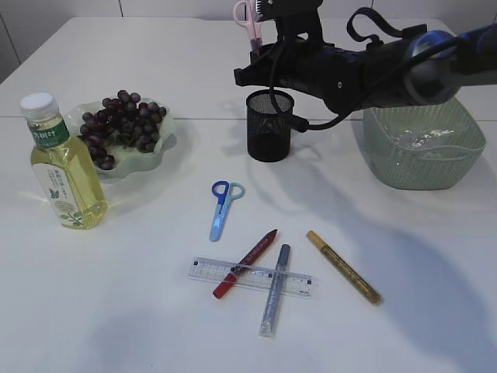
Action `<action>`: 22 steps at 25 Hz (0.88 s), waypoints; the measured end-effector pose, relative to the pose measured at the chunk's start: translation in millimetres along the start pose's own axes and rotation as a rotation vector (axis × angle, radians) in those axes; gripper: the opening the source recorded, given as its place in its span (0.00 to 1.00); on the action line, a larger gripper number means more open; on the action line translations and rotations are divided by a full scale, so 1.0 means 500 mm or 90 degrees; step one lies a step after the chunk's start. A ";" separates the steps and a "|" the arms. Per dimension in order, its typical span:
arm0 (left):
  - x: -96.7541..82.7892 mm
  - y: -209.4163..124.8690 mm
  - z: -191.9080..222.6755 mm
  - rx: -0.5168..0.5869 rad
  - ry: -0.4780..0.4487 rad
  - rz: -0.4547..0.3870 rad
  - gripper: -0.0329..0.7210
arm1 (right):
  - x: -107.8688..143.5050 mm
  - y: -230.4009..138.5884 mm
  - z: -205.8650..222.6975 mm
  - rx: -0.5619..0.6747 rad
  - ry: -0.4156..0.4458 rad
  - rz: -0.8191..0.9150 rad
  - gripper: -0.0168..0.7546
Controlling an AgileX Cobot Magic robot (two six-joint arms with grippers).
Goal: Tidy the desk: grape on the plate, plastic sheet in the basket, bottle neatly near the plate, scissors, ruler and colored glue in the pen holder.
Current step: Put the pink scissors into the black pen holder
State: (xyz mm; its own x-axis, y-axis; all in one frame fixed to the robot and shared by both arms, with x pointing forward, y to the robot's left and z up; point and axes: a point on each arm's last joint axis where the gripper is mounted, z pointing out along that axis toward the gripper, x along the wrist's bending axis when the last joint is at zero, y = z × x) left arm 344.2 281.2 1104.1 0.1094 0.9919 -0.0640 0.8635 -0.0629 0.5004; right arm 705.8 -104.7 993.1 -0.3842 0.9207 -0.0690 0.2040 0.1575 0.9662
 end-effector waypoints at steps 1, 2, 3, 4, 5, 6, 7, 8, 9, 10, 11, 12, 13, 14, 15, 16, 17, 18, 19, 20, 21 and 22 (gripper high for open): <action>0.000 0.000 0.000 0.000 0.000 0.000 0.58 | 0.000 -0.005 0.005 0.001 0.000 0.000 0.18; 0.000 0.000 0.000 0.000 0.001 0.000 0.58 | 0.001 -0.010 0.009 0.004 0.000 0.000 0.18; 0.000 0.000 0.000 0.000 0.001 0.001 0.58 | 0.001 -0.015 0.013 0.006 0.000 0.000 0.18; 0.000 0.000 0.000 0.001 0.001 0.001 0.58 | 0.002 -0.019 0.017 0.007 0.000 0.000 0.18; 0.000 0.000 0.000 0.001 0.001 0.001 0.58 | 0.002 -0.024 0.020 0.010 0.001 0.000 0.18; 0.000 0.000 0.000 0.001 0.001 0.001 0.58 | 0.002 -0.031 0.023 0.014 0.001 0.000 0.18; 0.000 -0.001 0.000 0.002 0.002 0.001 0.58 | 0.003 -0.036 0.025 0.018 0.001 0.000 0.18; 0.000 -0.001 0.000 0.002 0.002 0.001 0.58 | 0.001 -0.042 0.027 0.021 0.000 0.000 0.18; 0.000 -0.001 0.000 0.004 0.002 0.001 0.58 | 0.001 -0.044 0.028 0.022 0.000 0.000 0.18; 0.001 -0.001 0.000 0.005 0.003 0.001 0.58 | -0.006 -0.048 0.030 0.022 -0.005 0.001 0.18; 0.001 -0.002 0.000 0.006 0.003 0.001 0.58 | -0.011 -0.049 0.030 0.023 -0.008 0.002 0.18; 0.001 -0.002 0.000 0.007 0.004 0.001 0.58 | -0.015 -0.049 0.030 0.023 -0.010 0.003 0.18; 0.002 -0.002 0.000 0.007 0.006 0.002 0.58 | -0.018 -0.049 0.030 0.022 -0.012 0.003 0.18; 0.002 -0.002 0.000 0.008 0.007 0.002 0.58 | -0.022 -0.049 0.030 0.021 -0.015 0.004 0.18; 0.003 -0.002 0.000 0.008 0.009 0.003 0.58 | -0.022 -0.049 0.030 0.019 -0.015 0.004 0.18; 0.004 -0.002 0.000 0.008 0.013 0.005 0.58 | -0.024 -0.050 0.031 0.019 -0.016 0.004 0.18; 0.005 -0.002 0.000 0.007 0.017 0.006 0.58 | -0.026 -0.050 0.031 0.018 -0.017 0.004 0.18; 0.005 -0.002 0.000 0.007 0.017 0.006 0.58 | -0.026 -0.049 0.031 0.015 -0.018 0.004 0.18; 0.005 -0.002 0.000 0.007 0.017 0.006 0.58 | -0.026 -0.049 0.031 0.013 -0.018 0.004 0.18; 0.005 -0.002 0.000 0.007 0.017 0.006 0.58 | -0.026 -0.051 0.033 0.012 -0.018 0.004 0.18; 0.005 -0.002 0.000 0.007 0.017 0.006 0.58 | -0.026 -0.054 0.034 0.012 -0.019 0.004 0.18; 0.005 -0.002 0.000 0.007 0.017 0.006 0.58 | -0.025 -0.058 0.036 0.014 -0.018 0.004 0.18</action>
State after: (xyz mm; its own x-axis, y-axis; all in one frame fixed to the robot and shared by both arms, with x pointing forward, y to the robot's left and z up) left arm 343.6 283.7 1103.5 0.1043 0.9939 -0.0356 0.8682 -0.0736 0.4907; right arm 720.9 -114.5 961.3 -0.3567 0.9315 -0.0706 0.2266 0.1596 0.9608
